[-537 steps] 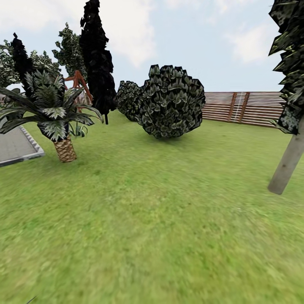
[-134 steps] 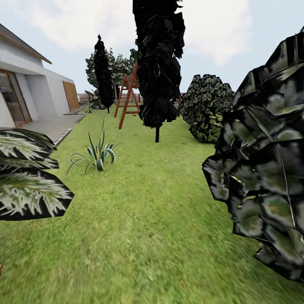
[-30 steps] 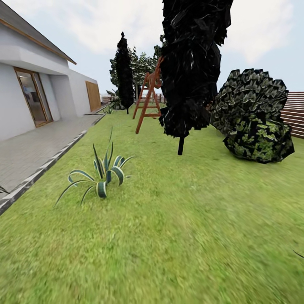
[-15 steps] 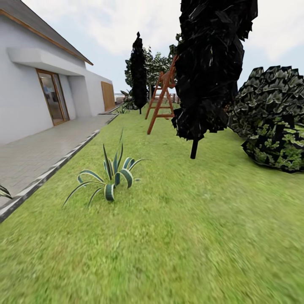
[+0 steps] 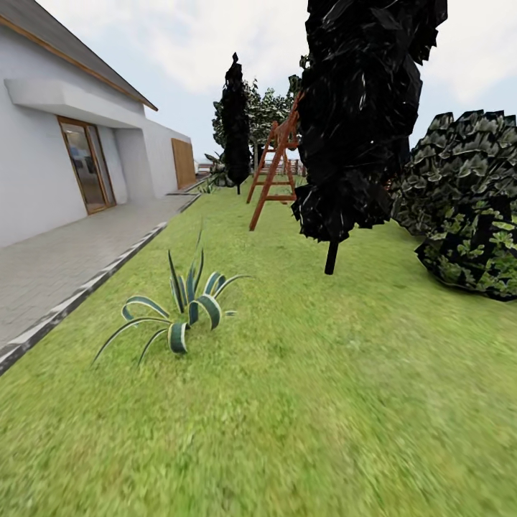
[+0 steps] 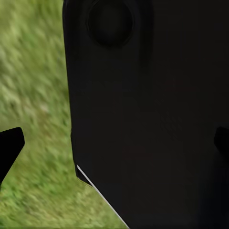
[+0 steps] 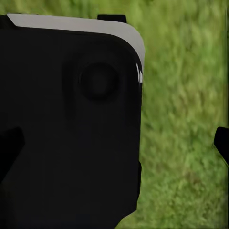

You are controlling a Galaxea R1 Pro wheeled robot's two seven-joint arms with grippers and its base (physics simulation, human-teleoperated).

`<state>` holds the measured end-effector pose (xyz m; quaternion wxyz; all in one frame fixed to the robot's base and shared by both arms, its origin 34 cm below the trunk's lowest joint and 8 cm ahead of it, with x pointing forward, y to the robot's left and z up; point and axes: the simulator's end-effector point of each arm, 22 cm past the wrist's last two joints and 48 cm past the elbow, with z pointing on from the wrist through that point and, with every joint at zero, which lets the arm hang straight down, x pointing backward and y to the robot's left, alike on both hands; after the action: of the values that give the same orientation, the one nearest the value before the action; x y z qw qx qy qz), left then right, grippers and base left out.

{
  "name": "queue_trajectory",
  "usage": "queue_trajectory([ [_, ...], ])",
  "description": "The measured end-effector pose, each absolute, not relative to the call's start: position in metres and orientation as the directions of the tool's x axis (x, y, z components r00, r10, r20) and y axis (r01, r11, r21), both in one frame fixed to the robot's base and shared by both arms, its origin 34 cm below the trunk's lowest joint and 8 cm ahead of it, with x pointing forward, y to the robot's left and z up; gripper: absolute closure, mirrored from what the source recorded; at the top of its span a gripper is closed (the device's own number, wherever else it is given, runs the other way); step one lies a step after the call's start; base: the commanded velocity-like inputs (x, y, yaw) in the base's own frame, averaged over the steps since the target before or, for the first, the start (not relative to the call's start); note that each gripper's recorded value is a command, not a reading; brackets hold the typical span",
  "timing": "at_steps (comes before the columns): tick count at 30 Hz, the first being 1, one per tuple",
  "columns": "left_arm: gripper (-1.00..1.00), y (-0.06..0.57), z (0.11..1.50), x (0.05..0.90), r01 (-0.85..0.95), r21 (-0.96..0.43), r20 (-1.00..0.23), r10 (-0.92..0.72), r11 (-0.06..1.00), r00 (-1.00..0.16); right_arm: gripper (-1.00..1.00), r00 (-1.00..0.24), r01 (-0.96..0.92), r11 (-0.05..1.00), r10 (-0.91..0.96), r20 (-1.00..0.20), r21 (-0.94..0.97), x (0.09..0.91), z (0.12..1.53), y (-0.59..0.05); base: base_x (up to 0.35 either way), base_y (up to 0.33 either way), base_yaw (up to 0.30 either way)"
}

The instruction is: Take the three Easter eggs out of the wicker basket on the lawn in the garden, then place them on the lawn next to a single tree (choose any tree) so that all three eggs are next to the same tree and none are left in the basket.

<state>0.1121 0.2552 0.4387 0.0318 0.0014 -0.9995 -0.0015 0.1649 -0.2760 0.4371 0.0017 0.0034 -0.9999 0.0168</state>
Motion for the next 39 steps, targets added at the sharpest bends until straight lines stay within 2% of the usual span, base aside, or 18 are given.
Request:
queue_trajectory([
  [19, -1.00, 0.2553, 0.4387, 0.1121, -0.003, 0.003, 0.064, -0.003, 1.000, -0.998, -1.00, -1.000, -0.005, 0.999, -0.005, 0.009, -0.035, 0.1638, 0.4372, -0.2784, 0.333, -0.086, 0.000],
  [31, -1.00, 0.2555, 0.4386, 0.1127, -0.002, 0.003, 0.062, -0.002, 1.000, -0.998, -1.00, -1.000, -0.005, 0.999, -0.005, 0.010, -0.034, 0.1637, 0.4371, -0.2786, 0.055, -0.009, 0.000],
  [39, -1.00, 0.2553, 0.4387, 0.1112, -0.002, 0.003, 0.066, -0.002, 1.000, -0.998, -1.00, -1.000, -0.006, 0.999, -0.006, 0.003, -0.033, 0.1651, 0.4371, -0.2772, 0.288, -0.002, 0.000],
])
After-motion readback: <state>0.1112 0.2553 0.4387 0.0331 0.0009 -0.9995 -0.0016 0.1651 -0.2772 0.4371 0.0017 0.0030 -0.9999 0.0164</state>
